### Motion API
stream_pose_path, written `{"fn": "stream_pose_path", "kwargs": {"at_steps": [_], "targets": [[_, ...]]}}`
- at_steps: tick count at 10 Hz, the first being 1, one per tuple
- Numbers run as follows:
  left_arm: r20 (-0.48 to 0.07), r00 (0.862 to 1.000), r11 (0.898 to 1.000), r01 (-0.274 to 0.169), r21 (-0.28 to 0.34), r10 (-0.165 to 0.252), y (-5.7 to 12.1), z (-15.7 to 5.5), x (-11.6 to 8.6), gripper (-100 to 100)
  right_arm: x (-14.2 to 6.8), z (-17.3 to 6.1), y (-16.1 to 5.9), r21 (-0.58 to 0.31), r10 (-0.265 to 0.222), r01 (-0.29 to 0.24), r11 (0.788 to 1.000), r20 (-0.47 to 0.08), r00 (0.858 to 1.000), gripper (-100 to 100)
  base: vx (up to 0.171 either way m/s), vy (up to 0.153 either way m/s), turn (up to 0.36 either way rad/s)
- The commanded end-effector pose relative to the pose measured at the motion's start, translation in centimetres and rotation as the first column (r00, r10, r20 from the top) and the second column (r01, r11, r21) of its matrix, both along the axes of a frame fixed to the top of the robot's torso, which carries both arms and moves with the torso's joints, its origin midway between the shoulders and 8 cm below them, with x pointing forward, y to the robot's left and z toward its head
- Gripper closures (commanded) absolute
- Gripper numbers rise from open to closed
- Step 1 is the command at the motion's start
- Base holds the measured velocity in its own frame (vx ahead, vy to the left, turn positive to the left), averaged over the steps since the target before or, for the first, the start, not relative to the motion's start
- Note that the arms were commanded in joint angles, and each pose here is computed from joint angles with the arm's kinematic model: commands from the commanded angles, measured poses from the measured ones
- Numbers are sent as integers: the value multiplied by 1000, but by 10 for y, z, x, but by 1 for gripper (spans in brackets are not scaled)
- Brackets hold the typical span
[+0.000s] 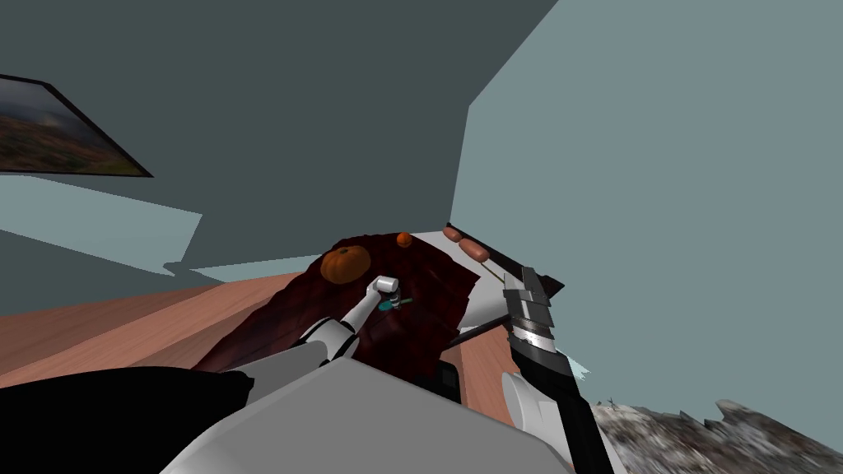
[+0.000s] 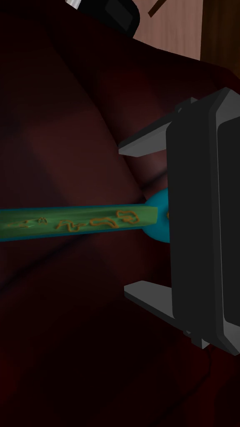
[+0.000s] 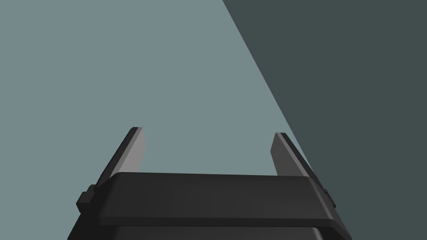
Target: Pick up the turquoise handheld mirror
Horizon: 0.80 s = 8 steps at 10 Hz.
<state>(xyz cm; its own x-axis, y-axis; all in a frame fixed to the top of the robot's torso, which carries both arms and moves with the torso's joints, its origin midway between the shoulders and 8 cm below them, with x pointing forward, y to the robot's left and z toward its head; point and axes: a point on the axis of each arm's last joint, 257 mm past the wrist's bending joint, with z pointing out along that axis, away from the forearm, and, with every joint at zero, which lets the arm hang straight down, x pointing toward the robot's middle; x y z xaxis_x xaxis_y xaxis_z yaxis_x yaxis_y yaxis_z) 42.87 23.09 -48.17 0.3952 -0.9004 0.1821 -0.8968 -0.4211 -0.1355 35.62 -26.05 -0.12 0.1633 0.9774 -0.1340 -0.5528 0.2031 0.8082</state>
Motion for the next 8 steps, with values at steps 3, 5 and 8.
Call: {"fn": "stream_pose_path", "kwargs": {"at_steps": [3,5,8], "targets": [[-44,999,1000,-11,9,12,7,-9,-14,0,0,0,0,0,0,0,1000,0,1000,0,40,18,1],[-42,998,999,-35,9,35,11,-21,-19,-100,0,0,0,0,0,0,1000,0,1000,0,10,13,-114],[-43,998,999,-47,9,47,13,-27,-22,-100,0,0,0,0,0,0,1000,0,1000,0,5,11,-59]]}}
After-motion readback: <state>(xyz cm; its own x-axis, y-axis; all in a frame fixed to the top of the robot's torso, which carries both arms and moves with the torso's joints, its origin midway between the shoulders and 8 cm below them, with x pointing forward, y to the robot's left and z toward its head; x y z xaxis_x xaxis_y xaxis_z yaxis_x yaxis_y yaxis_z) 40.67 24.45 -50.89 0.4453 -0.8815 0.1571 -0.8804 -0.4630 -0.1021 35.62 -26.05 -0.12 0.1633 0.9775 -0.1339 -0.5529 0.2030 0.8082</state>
